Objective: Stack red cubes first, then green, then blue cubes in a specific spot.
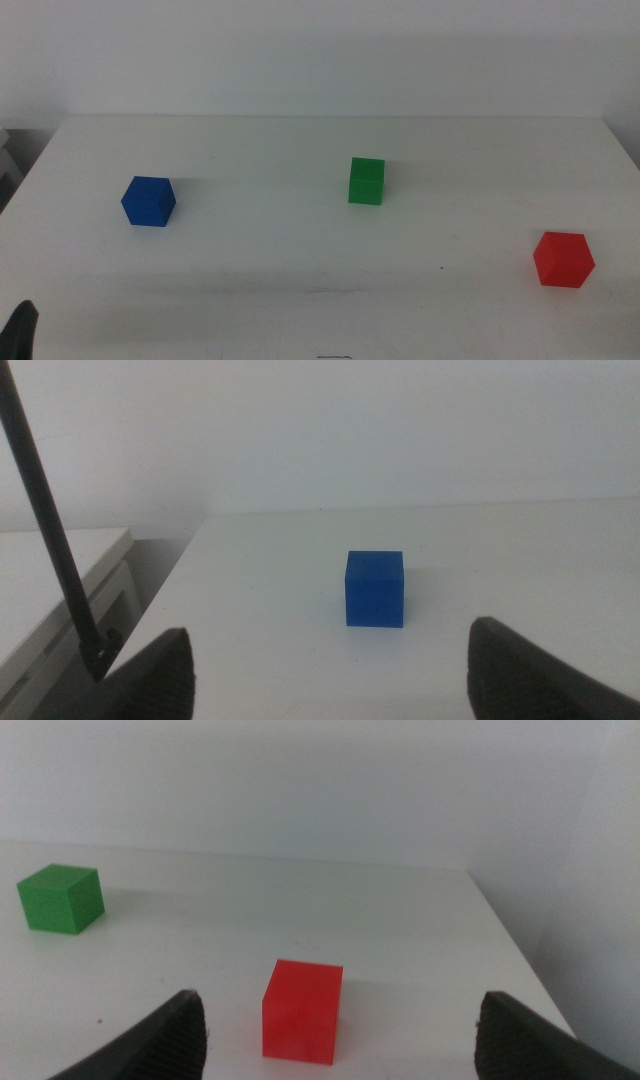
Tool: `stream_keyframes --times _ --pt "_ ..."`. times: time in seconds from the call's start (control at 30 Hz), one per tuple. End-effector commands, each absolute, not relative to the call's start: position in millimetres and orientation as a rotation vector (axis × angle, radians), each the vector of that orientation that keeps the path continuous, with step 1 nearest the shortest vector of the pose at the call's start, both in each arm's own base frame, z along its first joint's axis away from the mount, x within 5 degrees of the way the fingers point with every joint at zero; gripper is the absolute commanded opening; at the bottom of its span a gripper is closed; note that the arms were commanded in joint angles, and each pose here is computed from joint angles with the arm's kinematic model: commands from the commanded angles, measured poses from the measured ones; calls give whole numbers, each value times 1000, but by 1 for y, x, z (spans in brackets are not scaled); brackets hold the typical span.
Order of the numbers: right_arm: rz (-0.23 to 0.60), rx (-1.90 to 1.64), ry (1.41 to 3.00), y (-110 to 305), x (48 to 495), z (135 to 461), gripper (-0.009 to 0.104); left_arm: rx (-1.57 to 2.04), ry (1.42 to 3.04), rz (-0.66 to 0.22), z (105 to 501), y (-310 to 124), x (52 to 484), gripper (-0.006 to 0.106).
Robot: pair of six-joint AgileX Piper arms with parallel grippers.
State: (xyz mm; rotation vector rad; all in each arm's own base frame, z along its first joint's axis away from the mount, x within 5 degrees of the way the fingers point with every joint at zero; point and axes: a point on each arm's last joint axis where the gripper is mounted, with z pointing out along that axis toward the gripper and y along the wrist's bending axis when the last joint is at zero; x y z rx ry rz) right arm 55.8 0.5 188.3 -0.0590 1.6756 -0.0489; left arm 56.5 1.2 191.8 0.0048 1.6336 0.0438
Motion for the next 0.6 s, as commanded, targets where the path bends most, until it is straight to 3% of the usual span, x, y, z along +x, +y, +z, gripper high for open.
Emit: stream_keyframes --times 0.0,0.33,0.57 --pt "-63 -66 1576 0 53 215 73 -5 1526 41 202 1 55 94" --pt "-39 -84 1807 2 68 300 73 -5 1526 41 202 1 55 94" --pt "-8 -107 2123 3 110 344 73 -5 1526 41 202 1 55 94"
